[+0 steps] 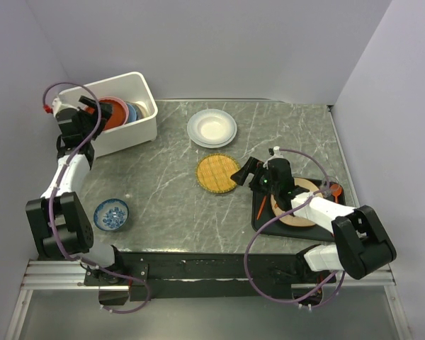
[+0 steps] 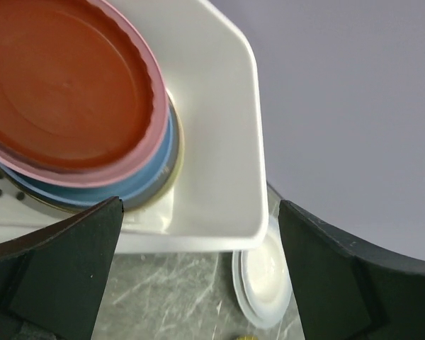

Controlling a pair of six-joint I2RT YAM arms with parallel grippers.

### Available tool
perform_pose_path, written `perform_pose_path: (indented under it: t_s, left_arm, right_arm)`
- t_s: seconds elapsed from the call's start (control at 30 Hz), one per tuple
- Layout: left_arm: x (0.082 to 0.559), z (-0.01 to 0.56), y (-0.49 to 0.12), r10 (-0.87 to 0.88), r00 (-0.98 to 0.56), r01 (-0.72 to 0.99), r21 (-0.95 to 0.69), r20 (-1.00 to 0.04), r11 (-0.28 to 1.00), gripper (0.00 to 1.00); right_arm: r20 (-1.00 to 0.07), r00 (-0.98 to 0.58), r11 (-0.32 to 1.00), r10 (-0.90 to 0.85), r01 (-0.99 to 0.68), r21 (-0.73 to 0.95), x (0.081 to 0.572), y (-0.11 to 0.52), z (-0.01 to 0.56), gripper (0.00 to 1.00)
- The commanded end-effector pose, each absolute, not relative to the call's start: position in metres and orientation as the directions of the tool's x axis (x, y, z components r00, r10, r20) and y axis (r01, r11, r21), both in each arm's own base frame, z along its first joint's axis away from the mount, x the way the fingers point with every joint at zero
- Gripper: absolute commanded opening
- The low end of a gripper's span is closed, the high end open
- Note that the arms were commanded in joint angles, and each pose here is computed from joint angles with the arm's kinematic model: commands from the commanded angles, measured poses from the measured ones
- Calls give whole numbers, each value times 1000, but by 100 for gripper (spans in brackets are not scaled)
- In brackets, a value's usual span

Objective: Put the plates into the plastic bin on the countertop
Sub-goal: Place the plate in the plastic bin, then pick up the plate at the center of the board.

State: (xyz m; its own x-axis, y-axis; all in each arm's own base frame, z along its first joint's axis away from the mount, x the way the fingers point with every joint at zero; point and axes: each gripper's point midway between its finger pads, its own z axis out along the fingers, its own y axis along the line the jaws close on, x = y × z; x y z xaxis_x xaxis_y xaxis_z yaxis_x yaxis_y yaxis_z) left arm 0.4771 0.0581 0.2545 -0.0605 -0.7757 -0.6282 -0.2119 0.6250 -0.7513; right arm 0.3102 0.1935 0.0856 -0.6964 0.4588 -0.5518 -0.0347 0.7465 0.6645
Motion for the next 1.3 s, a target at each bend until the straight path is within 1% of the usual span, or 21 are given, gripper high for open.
perform_pose_path:
  t_s: [0.0,0.13,0.3,0.4,0.5,0.57,0.93,1.13,1.27]
  left_arm:
    - [481,289,16,-714,-120,-67,-712,-690,699,96]
    - [479,286,-15,-682,-186,-10,-693,-707,721,95]
    - [467,282,-53,-644,-270,86,-684,-716,724,95]
    - [459,278,-70,-617,-307,117,-672,-725,731,95]
    - [453,269,-78,-600,-336,126,-666,-726,735,96]
    - [445,259,-96,-578,-380,146,-664,-722,734,96]
    - [409,208,-127,-532,-497,138,-668,-685,731,96]
    - [397,191,-148,-521,-545,156,-689,-658,707,96]
    - [391,184,-174,-486,-583,186,-689,-651,701,96]
  right_arm:
    - [-552,-681,733,481,-34,680,317,194,85,100]
    - [-535,-689,724,489,-22,690,317,196,79,100]
    - [-521,-700,720,489,-14,694,316,197,73,100]
    - [-520,-703,720,485,-17,694,316,199,73,100]
    - [-519,-703,719,487,-15,695,317,199,73,100]
    - [-516,-704,716,488,-15,698,318,200,72,100]
    - [-488,-732,712,475,-5,702,326,208,59,100]
    - [-473,-733,703,489,10,712,326,209,56,100]
    - [-455,-732,688,507,26,725,329,211,53,99]
